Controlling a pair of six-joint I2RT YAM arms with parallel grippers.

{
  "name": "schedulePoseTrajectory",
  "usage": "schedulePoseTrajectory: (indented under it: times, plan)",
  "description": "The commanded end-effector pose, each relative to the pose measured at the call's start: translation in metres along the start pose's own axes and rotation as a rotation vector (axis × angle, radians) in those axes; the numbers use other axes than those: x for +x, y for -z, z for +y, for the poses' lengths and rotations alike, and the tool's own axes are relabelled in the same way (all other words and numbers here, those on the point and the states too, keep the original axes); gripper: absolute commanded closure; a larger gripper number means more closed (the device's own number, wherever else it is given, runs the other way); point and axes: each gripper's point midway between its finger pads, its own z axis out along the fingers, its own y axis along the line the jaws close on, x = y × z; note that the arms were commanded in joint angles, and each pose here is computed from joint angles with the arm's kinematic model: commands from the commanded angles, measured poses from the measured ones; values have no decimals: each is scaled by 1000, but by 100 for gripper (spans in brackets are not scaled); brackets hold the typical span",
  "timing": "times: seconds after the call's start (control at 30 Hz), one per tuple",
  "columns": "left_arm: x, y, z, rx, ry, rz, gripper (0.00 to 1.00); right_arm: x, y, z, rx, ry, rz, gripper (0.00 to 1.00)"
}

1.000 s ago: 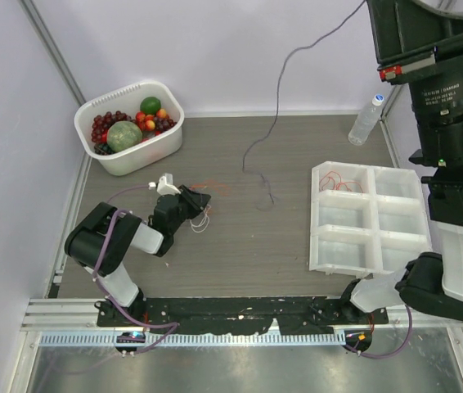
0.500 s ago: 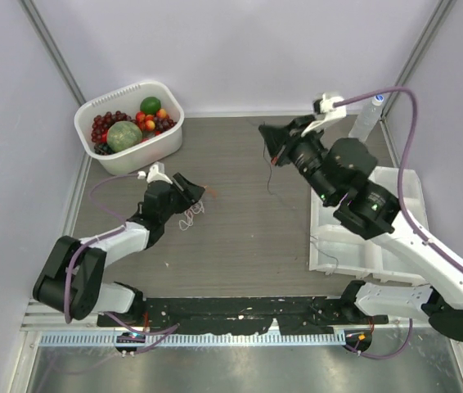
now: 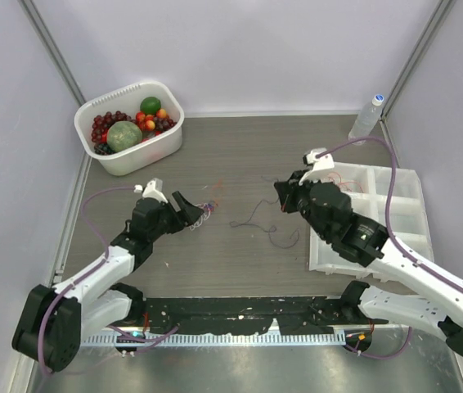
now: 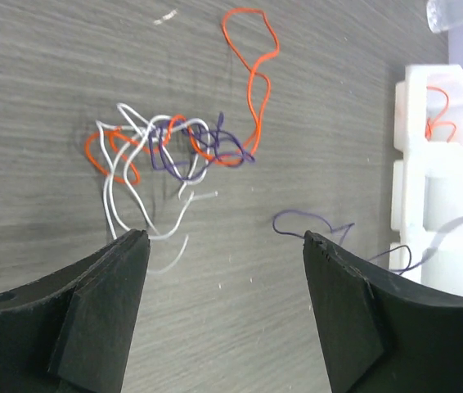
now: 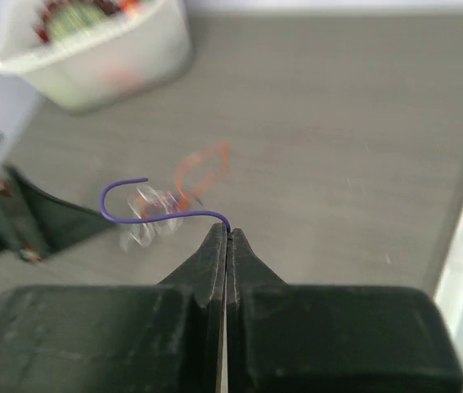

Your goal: Untangle the cables

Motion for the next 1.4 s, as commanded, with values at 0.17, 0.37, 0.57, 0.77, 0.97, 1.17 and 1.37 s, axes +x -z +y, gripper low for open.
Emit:
schedulePoseTrajectory:
  times: [0.17, 0.37, 0.57, 0.77, 0.97, 1.17, 1.37]
  plan:
    - [33, 29, -26, 312, -16, -8, 14, 132, 12, -82, 386, 21, 341, 99]
    - [40, 32, -21, 334, -21, -32, 14, 189, 2, -81, 409, 4, 498, 94]
    - [42, 34, -19, 361, -29, -57, 16, 217, -24, -84, 424, 0, 517, 88]
    - [40, 40, -22, 385, -37, -82, 16, 239, -44, -76, 388, -14, 538, 77]
    - [37, 44, -28, 413, -48, -98, 16, 250, -51, -64, 322, -33, 558, 48]
    - [41, 44, -28, 406, -58, -90, 17, 256, -54, -60, 278, -39, 549, 40]
    - [42, 43, -28, 404, -62, -89, 17, 259, -62, -54, 255, -35, 546, 40]
